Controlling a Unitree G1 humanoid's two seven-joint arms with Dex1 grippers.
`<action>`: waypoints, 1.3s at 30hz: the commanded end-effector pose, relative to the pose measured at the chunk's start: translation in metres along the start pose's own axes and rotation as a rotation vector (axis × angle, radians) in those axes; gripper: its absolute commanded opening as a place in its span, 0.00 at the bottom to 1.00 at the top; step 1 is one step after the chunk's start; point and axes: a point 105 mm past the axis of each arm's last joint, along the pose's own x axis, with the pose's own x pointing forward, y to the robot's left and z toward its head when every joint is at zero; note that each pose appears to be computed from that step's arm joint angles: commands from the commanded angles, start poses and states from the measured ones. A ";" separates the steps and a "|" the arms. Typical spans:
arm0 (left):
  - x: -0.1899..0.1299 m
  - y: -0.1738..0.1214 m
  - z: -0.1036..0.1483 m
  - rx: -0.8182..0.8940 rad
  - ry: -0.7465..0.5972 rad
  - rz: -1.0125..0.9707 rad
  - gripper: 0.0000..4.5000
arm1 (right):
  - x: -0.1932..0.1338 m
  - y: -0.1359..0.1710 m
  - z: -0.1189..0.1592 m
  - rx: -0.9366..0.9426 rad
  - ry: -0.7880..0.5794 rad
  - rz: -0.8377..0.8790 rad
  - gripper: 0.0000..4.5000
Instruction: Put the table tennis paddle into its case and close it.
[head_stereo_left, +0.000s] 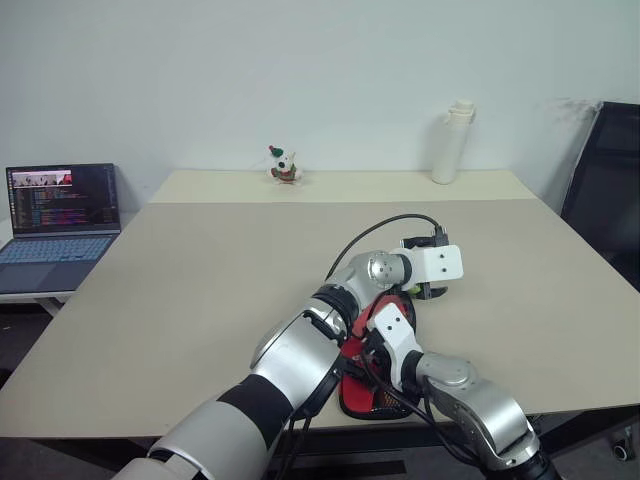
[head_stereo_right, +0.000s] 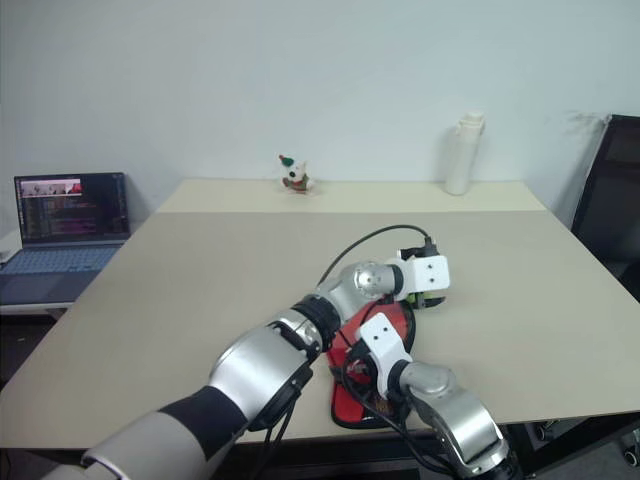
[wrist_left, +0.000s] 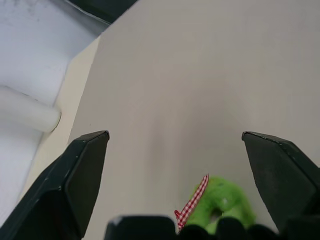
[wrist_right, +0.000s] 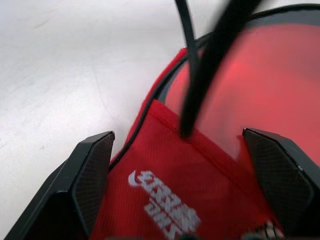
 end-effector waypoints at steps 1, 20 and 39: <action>-0.009 0.039 0.024 -0.071 -0.095 0.135 1.00 | 0.000 0.005 -0.032 0.063 0.141 0.068 1.00; -0.100 0.019 -0.086 -0.849 -0.269 0.033 1.00 | -0.096 -0.012 0.018 -0.027 -0.027 0.118 1.00; -0.089 -0.045 -0.120 -0.837 -0.013 -0.043 1.00 | -0.055 -0.116 0.056 -0.068 -0.122 -0.237 1.00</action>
